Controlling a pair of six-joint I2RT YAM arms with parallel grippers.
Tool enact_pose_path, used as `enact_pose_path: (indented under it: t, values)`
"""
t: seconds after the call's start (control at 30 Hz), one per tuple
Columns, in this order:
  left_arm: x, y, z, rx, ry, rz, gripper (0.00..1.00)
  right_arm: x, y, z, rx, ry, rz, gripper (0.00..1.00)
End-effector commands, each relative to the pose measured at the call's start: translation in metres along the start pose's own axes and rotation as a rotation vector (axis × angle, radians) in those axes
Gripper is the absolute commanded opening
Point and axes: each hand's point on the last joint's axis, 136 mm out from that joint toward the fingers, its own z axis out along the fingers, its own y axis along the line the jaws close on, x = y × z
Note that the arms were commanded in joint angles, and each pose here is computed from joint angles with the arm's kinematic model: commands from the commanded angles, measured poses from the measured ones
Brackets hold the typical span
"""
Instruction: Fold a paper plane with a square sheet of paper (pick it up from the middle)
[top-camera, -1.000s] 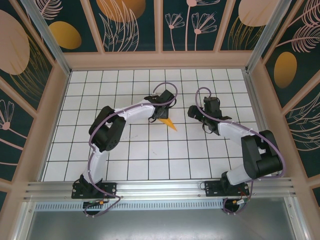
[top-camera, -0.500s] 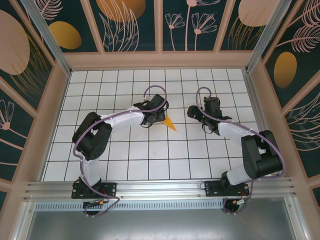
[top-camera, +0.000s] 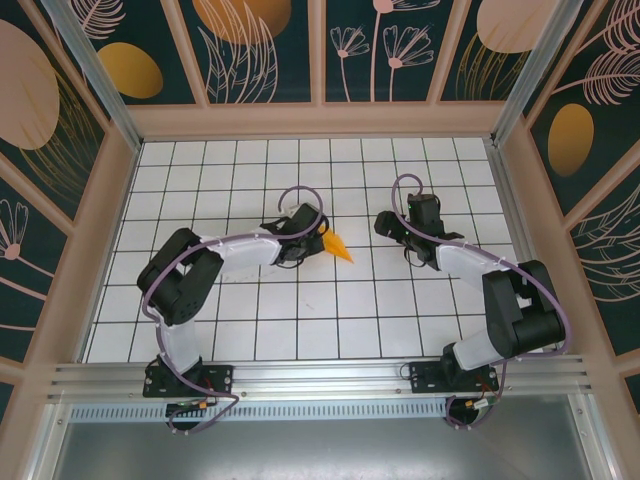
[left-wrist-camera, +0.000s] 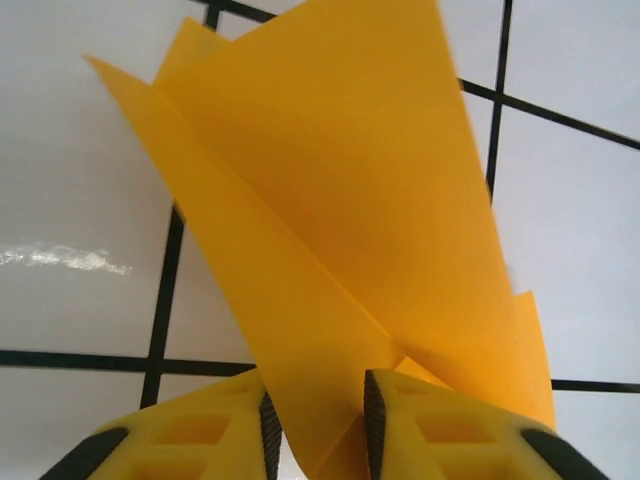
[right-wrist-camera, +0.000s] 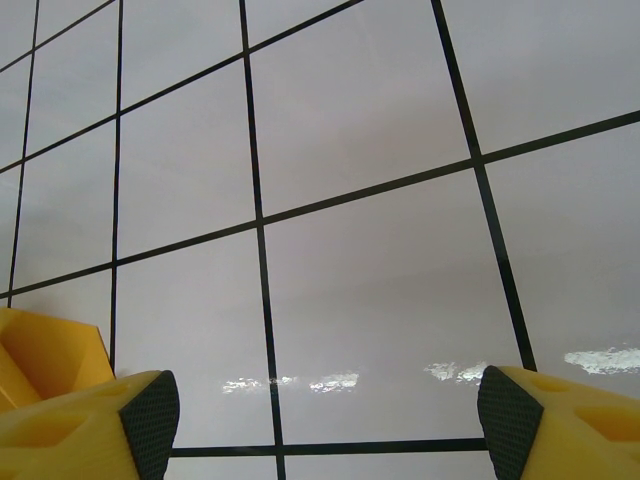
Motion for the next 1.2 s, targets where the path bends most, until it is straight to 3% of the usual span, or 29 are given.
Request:
enact_pose_path:
  t: [0.0, 0.23, 0.43, 0.63, 0.87, 1.0, 1.17]
  values:
    - [-0.024, -0.026, -0.013, 0.134, -0.101, -0.09, 0.18, -0.002, 0.001, 0.002, -0.019, -0.004, 0.015, 0.8]
    - [-0.034, -0.044, -0.025, 0.212, -0.135, -0.055, 0.0, -0.003, 0.004, 0.001, -0.044, -0.013, 0.043, 0.79]
    - [-0.048, -0.072, -0.055, 0.335, -0.179, 0.09, 0.0, -0.015, 0.025, -0.015, -0.165, -0.058, 0.041, 0.77]
    - [-0.05, -0.099, -0.077, 0.565, -0.159, 0.165, 0.0, -0.028, 0.058, -0.042, -0.338, -0.106, 0.019, 0.77]
    - [-0.031, -0.103, -0.041, 0.712, 0.034, 0.098, 0.0, -0.006, 0.065, -0.044, -0.4, -0.018, 0.028, 0.74]
    - [-0.017, -0.099, -0.017, 0.735, 0.128, 0.059, 0.0, 0.013, 0.066, -0.039, -0.416, 0.068, 0.024, 0.68]
    - [-0.01, -0.089, 0.001, 0.706, 0.166, 0.03, 0.0, 0.036, 0.065, -0.024, -0.365, 0.167, 0.007, 0.6]
